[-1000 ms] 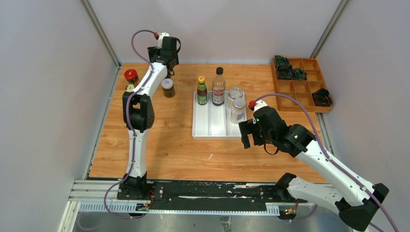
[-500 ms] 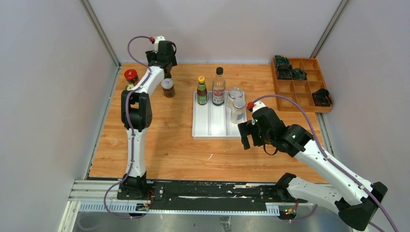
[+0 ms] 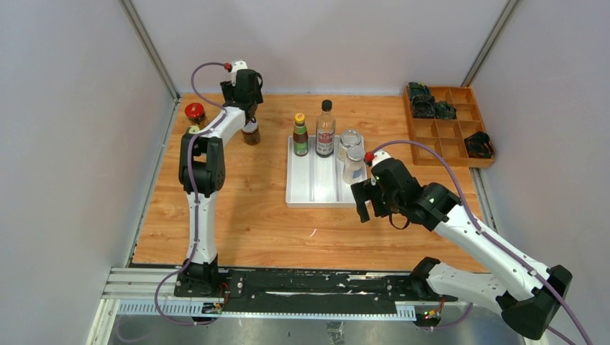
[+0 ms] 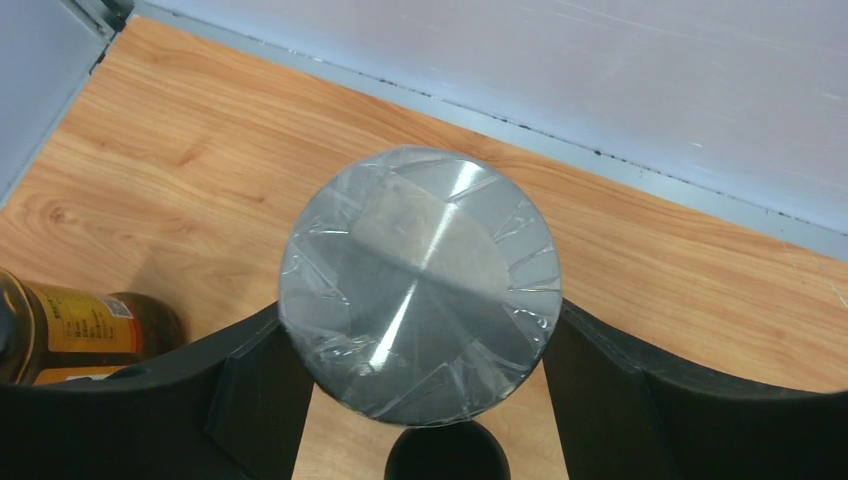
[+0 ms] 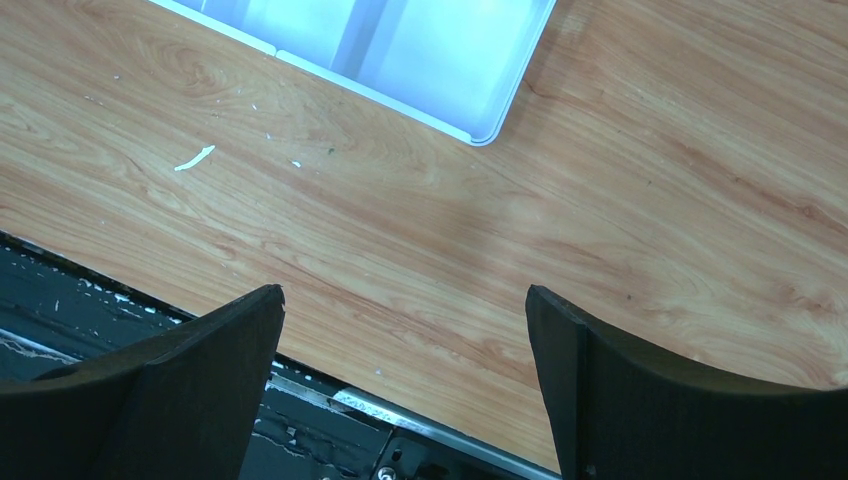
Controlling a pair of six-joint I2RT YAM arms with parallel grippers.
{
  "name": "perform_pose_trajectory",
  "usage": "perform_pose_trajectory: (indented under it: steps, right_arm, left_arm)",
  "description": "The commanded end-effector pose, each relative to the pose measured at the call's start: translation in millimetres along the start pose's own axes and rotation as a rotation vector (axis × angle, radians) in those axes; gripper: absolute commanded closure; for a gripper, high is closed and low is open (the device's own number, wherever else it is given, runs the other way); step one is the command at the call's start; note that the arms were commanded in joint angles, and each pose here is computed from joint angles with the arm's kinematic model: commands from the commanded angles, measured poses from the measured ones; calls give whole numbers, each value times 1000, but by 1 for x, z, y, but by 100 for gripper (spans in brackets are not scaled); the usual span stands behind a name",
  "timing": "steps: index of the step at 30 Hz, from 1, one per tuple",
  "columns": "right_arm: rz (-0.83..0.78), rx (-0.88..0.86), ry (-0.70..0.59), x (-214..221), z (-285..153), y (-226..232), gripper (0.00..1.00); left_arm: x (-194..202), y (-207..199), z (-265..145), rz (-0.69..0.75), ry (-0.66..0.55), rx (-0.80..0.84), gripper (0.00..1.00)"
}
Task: Organize the condiment bottles
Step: Pick up the bottle from the center of the board.
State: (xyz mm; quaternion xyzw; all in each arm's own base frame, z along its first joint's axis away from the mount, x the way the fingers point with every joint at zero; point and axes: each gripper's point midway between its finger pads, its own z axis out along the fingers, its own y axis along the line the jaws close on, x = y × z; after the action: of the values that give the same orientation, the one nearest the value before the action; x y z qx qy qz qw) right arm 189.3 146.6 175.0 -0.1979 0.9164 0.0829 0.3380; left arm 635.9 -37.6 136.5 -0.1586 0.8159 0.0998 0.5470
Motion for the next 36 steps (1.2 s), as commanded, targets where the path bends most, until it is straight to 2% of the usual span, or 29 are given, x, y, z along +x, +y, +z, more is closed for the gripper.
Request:
perform_pose_trajectory:
  steps: [1,16,21,28,36]
  right_arm:
    - [-21,-11,27,8,6,1,3]
    - [-4,-45,16,9,7,7,3]
    - [4,-57,5,10,3,8,4]
    - [14,-76,-14,11,-3,9,3]
    - [35,-110,-33,12,-10,13,4]
  left_arm:
    - [-51,2,-15,-51,-125,11,22]
    - [-40,9,-36,-29,-101,26,43]
    - [-31,17,-51,2,-97,-33,45]
    - [-3,44,-70,-27,-57,-103,45]
    - [0,68,-102,-54,-64,-135,45]
